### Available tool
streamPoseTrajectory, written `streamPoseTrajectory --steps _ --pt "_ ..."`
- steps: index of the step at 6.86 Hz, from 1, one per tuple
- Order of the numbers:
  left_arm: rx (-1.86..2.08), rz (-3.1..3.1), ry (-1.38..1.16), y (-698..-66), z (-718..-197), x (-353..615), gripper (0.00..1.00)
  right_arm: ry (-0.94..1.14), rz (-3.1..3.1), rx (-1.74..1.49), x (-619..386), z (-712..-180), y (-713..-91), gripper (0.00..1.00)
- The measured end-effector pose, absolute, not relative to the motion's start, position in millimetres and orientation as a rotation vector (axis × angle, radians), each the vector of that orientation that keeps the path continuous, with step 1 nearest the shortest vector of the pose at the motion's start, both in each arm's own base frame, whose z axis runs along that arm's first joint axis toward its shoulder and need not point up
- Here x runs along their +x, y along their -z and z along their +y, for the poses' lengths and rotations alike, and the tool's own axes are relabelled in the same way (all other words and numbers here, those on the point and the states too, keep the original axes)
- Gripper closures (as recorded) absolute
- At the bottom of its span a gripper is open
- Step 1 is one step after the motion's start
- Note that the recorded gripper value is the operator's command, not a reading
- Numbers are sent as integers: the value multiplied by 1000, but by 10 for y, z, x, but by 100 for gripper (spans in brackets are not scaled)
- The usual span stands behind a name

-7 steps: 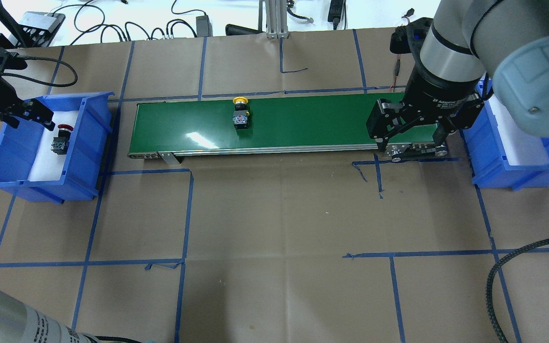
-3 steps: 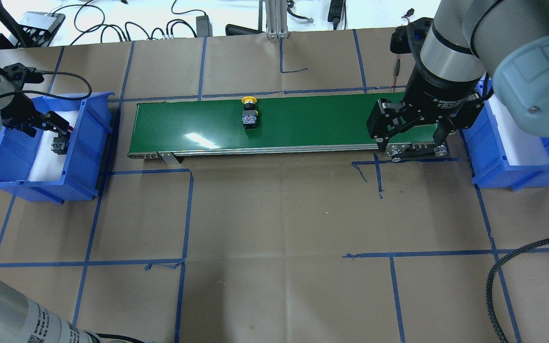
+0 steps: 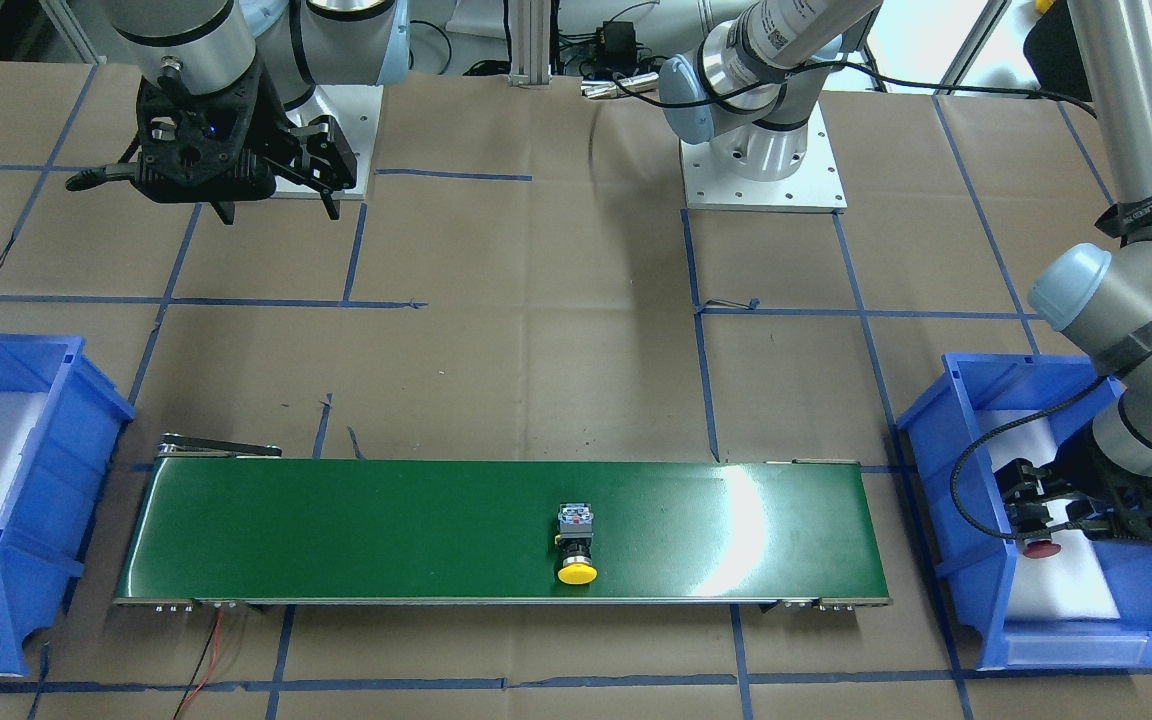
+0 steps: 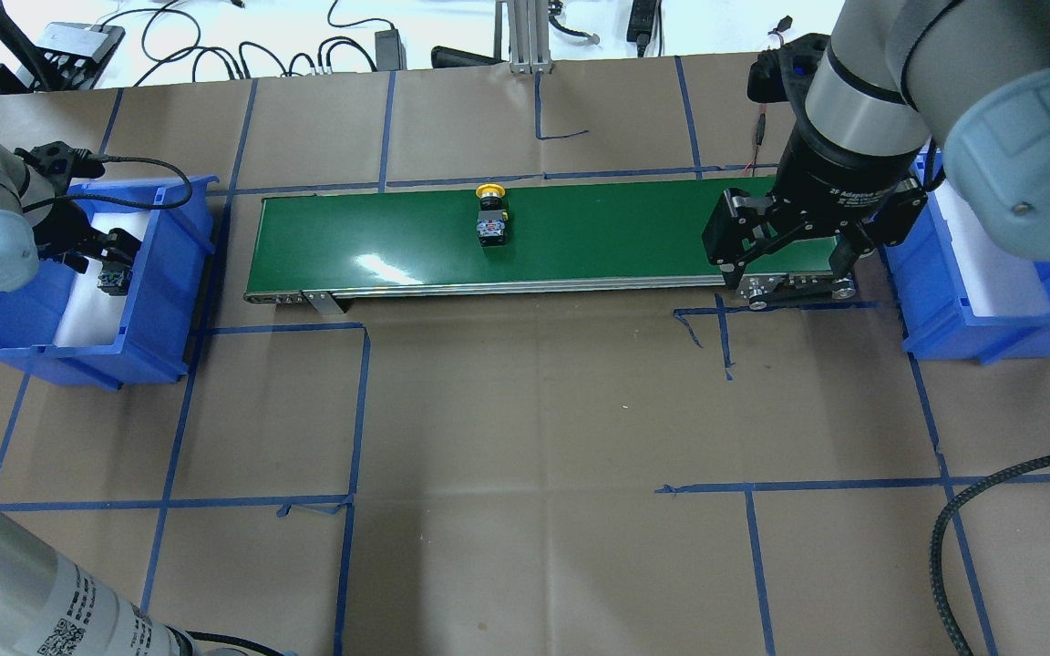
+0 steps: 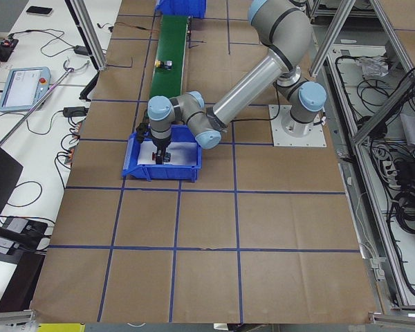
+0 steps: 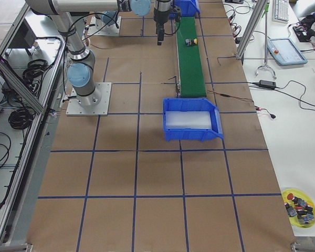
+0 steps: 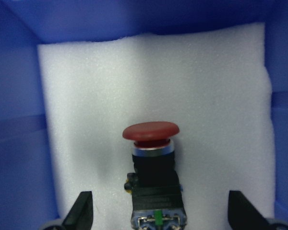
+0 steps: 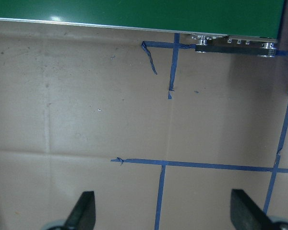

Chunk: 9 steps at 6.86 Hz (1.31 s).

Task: Transport two buttons from left to right
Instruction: 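Grasp the red-capped button with the left gripper and lift it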

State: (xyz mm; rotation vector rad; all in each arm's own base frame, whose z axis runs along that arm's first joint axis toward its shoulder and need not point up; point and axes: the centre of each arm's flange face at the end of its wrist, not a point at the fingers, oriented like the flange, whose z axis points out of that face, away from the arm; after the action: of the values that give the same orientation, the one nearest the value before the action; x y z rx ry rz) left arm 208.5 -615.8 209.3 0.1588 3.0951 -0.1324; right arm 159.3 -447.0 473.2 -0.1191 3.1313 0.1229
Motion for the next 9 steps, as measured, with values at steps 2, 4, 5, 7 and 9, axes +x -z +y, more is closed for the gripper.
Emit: streamPoseTrajectory --steps 2,4,5,7,9 --pt "159 3112 159 -2048 -6191 2081 68 -122 3132 -119 1590 -4472 -4732 0" --pt "160 3111 191 -2119 -6244 2101 95 -124 3132 -119 1590 -4471 -4727 0" --pt "161 3108 200 -2151 -6256 2107 98 -126 3132 -119 1589 -4469 -4721 0" --pt "163 3096 220 -2293 -6274 2117 98 -128 3132 -119 1589 -4468 -4715 0" --pt "167 3094 215 -2659 -6275 2116 98 -125 3132 -119 1589 -4470 -4722 0"
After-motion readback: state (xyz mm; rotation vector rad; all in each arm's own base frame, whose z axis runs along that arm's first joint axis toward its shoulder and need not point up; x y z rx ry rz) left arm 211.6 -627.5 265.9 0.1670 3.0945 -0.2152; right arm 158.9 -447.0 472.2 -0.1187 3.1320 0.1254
